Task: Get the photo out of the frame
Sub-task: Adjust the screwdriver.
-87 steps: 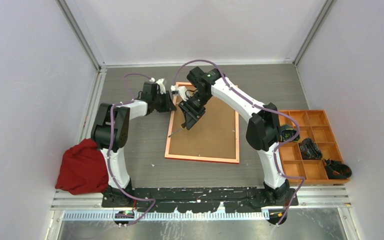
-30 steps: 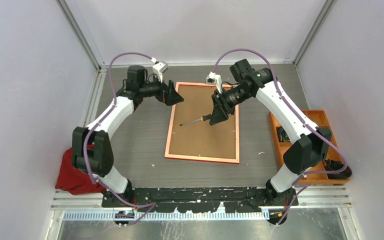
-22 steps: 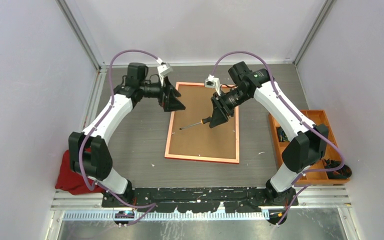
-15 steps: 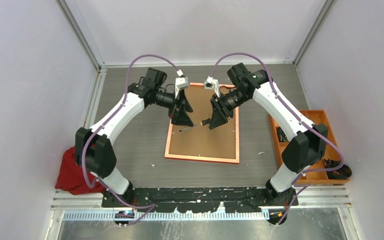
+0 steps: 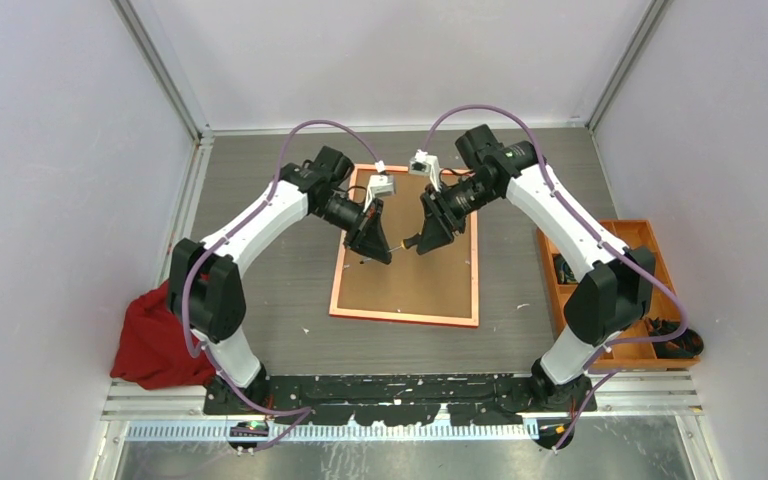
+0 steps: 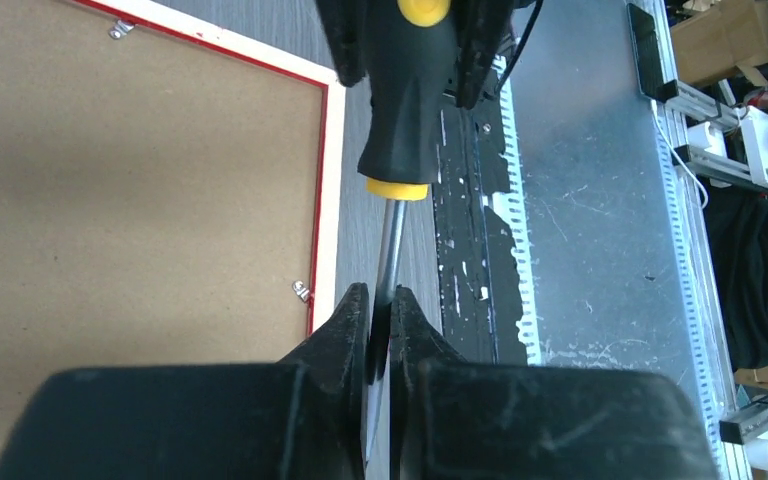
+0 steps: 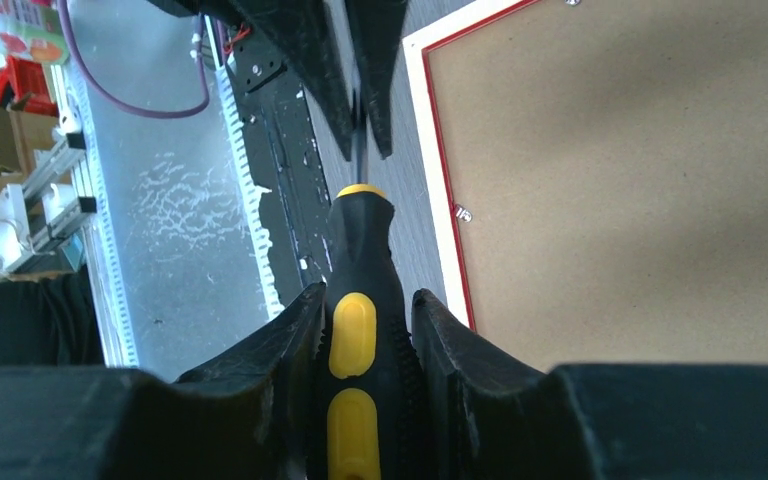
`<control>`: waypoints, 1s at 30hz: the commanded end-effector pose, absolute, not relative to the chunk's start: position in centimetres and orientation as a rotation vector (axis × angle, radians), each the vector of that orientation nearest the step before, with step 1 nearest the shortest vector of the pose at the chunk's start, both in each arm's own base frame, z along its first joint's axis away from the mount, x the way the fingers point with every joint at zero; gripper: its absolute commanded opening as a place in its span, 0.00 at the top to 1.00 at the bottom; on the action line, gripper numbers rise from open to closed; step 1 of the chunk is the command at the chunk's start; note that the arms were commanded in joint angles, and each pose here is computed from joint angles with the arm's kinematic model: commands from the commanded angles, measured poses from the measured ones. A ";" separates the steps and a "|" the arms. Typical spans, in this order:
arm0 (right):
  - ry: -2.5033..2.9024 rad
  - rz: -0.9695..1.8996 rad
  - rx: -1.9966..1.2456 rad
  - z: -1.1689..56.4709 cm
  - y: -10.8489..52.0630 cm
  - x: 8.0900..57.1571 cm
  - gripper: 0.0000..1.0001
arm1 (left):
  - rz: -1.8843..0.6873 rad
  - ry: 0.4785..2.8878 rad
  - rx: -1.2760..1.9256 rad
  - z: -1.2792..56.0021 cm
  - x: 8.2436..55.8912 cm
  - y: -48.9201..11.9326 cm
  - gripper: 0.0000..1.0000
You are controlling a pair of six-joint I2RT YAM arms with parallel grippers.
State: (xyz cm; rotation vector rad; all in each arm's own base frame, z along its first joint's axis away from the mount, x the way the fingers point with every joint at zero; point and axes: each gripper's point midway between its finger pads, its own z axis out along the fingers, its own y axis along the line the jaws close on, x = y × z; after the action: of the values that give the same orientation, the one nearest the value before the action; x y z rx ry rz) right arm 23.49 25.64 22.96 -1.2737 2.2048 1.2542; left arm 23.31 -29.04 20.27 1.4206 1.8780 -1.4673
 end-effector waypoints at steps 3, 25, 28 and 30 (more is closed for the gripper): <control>2.131 1.284 -1.134 25.3 27.2 25.3 0.62 | -1.505 1.856 1.387 21.1 23.4 -29.7 1.00; 2.088 1.636 -0.772 26.5 28.4 28.3 0.36 | -1.686 1.850 1.010 21.2 26.6 -31.3 1.00; 2.084 1.642 -0.792 26.6 28.3 28.0 0.42 | -1.676 1.863 0.996 20.9 26.9 -31.2 1.00; 2.089 1.626 -0.817 26.4 28.1 27.7 0.42 | -1.662 1.849 0.994 20.9 27.3 -31.2 1.00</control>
State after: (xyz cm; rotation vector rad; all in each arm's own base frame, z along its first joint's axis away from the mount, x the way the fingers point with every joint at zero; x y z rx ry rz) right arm 30.78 27.37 24.49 -0.7138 2.1374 1.5000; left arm 25.17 -30.92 19.58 1.0002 1.9372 -1.7383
